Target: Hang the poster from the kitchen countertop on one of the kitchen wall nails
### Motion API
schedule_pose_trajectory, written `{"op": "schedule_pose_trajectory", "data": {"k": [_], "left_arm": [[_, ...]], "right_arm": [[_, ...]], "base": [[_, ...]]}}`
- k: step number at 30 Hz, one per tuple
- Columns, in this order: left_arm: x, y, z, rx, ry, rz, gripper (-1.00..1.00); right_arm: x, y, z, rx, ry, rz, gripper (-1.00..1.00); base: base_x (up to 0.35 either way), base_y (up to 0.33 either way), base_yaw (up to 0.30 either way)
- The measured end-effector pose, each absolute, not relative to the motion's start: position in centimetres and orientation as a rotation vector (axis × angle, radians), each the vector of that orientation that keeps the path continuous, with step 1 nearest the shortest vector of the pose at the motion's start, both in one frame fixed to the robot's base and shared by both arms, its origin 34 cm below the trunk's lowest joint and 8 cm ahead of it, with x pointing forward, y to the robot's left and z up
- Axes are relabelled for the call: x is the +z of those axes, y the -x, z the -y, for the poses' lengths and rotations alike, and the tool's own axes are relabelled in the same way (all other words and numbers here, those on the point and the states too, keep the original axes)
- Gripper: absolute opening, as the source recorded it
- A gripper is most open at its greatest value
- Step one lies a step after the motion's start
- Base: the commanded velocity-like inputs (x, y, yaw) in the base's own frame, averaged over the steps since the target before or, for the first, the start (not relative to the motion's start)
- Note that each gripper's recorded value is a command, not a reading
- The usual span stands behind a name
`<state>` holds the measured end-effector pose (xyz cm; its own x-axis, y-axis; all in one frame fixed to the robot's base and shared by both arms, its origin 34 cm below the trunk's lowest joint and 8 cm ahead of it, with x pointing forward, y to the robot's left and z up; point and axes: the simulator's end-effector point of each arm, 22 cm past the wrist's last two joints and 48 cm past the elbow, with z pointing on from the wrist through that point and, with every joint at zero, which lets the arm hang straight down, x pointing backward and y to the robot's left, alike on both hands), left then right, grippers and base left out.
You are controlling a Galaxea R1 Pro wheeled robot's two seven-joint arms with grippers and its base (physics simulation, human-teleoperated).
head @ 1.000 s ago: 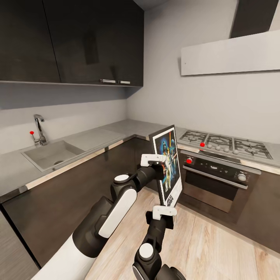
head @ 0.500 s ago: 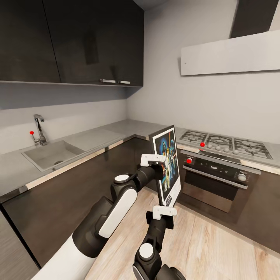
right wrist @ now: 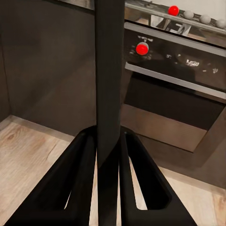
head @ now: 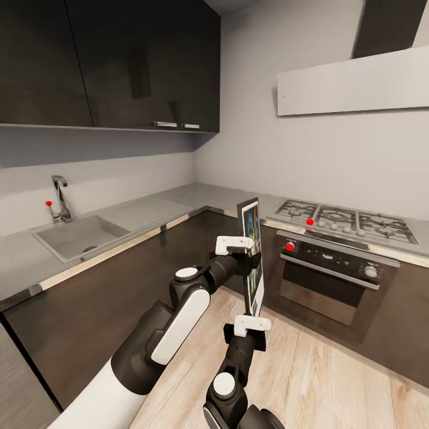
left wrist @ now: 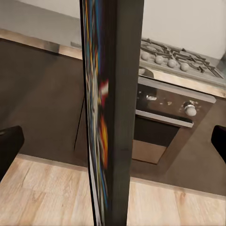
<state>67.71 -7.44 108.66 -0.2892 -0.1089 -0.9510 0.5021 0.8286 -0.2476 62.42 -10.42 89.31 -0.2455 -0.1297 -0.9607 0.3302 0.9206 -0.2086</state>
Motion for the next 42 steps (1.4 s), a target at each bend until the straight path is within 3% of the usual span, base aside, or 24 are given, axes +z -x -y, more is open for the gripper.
{"op": "schedule_pose_trajectory", "data": {"k": [24, 32, 42], "left_arm": [[109.7, -67.7, 7.1, -0.631, -0.288, -1.753, 1.0], [109.2, -67.2, 7.3, -0.755, -0.267, -1.783, 1.0], [107.6, -67.8, 1.8, -0.998, -0.273, -1.759, 1.0]], "right_arm": [[90.6, -65.2, 13.2, -0.403, -0.257, -1.763, -1.0], [89.3, -67.4, 15.0, -0.298, -0.251, -1.804, -1.0], [89.8, -68.0, 20.7, -0.32, -0.213, -1.691, -1.0]], "base": [[0.0, 0.0, 0.0], [0.0, 0.0, 0.0], [0.0, 0.0, 0.0]]}}
